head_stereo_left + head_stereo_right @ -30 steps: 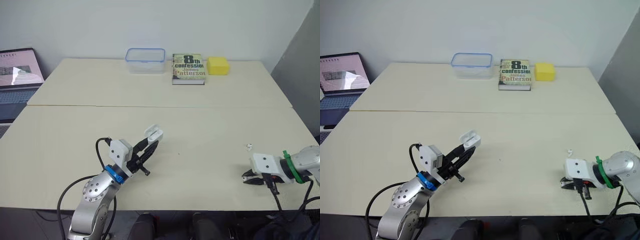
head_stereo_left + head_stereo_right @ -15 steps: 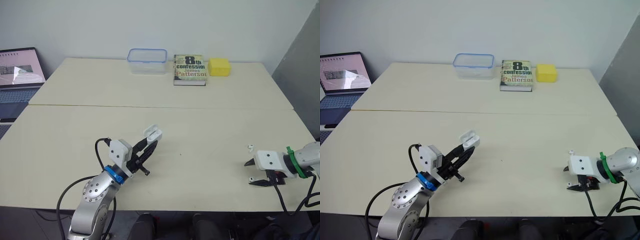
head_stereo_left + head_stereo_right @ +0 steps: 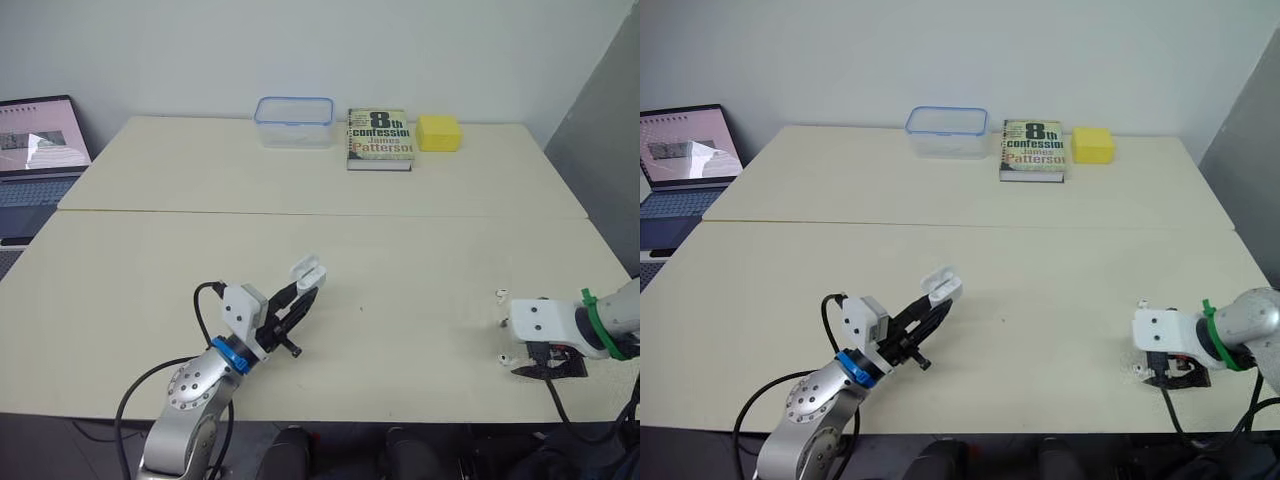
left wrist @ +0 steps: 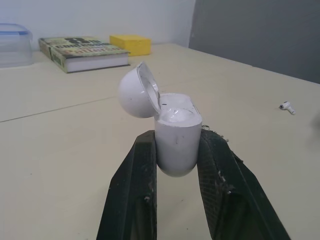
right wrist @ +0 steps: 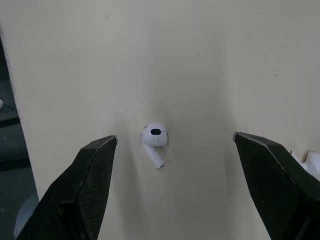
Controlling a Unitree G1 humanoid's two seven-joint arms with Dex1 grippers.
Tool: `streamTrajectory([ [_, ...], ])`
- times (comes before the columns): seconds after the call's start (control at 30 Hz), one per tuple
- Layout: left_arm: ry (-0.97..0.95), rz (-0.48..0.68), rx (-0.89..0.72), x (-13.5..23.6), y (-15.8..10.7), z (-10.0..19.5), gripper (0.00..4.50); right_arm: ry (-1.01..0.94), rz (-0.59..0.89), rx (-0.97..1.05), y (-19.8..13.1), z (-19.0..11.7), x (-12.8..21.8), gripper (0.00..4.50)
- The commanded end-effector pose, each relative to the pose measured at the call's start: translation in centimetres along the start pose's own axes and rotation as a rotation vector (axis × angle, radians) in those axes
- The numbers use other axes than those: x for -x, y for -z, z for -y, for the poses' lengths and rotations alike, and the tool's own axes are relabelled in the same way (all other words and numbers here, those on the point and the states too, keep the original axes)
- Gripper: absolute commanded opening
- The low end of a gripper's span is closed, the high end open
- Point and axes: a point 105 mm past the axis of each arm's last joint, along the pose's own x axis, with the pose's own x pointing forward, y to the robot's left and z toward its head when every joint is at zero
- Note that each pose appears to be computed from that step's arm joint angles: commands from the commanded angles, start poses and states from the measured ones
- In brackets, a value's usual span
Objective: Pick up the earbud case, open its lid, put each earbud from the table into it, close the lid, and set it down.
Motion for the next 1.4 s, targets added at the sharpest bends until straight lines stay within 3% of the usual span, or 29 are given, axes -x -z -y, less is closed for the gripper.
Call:
streamTrajectory([
  [0.03, 0.018, 0.045, -0.025, -0.3, -1.1, 0.6, 0.74, 0.021, -0.037, 0.027, -0.3, 0.4, -0.2, 3.89],
  [0.4, 0.006, 0.033, -0.025, 0.0, -0.9, 0.6, 0.74, -0.045, -0.051, 0.023, -0.1, 0.4, -1.7, 3.89],
  [0.5, 0.005, 0.031, -0.025, 0.1, -0.9, 0.6, 0.74, -0.056, -0.056, 0.023, 0.0, 0.3, -1.8, 3.26],
  [0.77, 0.008, 0.029, -0.027, -0.1, -0.7, 0.4, 0.74, -0.079, -0.071, 0.021, 0.0, 0.2, -1.5, 0.42],
  [1.07, 0.010, 0.031, -0.028, -0.2, -0.6, 0.3, 0.74, -0.044, -0.024, 0.031, -1.3, 1.3, -0.3, 0.36],
  [1.2, 0.009, 0.042, -0.026, -0.3, -0.7, 0.2, 0.74, -0.003, 0.168, -0.029, -4.5, 2.5, 1.9, 0.36],
  [1.4, 0.024, 0.095, -0.022, -1.3, -1.6, 0.4, 0.74, 0.073, 0.671, -0.195, -12.9, 4.8, 4.7, 0.36],
])
